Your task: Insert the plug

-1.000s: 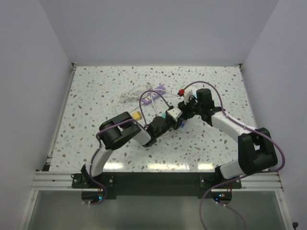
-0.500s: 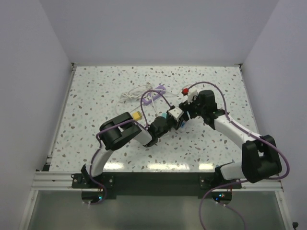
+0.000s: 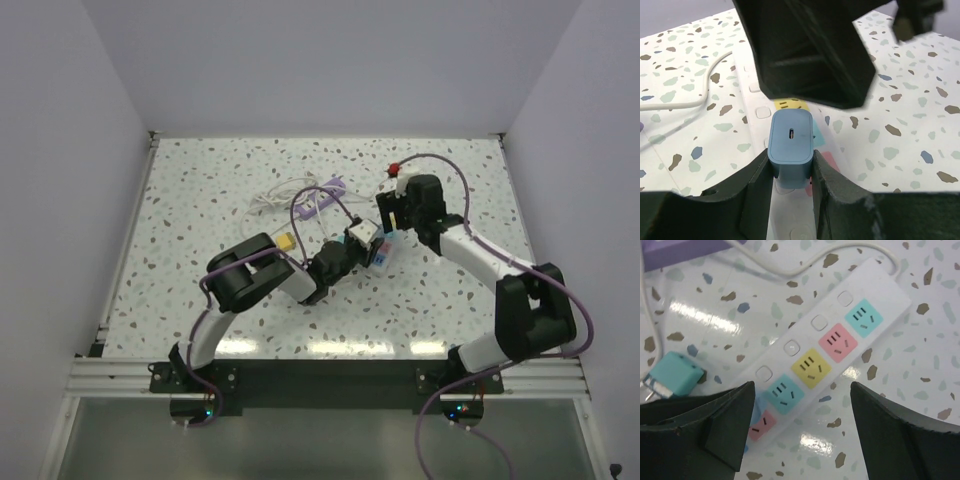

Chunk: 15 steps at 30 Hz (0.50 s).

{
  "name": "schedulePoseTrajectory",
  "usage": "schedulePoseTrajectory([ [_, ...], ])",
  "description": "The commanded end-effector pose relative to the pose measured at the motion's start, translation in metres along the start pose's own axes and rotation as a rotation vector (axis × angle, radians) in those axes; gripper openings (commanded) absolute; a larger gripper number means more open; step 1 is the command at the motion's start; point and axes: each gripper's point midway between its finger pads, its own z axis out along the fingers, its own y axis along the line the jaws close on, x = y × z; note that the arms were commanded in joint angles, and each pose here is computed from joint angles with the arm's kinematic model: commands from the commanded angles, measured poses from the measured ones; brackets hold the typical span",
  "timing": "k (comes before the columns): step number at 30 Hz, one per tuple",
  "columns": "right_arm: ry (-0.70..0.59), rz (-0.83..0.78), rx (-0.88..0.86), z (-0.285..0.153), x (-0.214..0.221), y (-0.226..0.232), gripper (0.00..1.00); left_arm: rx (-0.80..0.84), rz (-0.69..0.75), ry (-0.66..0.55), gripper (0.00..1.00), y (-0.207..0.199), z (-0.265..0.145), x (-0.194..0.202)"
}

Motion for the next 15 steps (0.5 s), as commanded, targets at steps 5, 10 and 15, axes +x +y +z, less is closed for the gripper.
schedulePoseTrajectory([
  [5,-0.027,0.222,0.273,0.035,-0.045,-0.063,0.8,0.007,-0.053,-0.013,0.0,0.004,-0.006,-0.01],
  [10,0.058,0.316,0.356,0.062,-0.039,-0.085,0.79,0.019,-0.073,-0.029,0.0,0.005,-0.016,-0.026],
  [15,0.175,0.345,0.424,0.088,-0.018,-0.093,0.8,0.032,-0.118,-0.052,0.0,0.015,-0.026,-0.049],
])
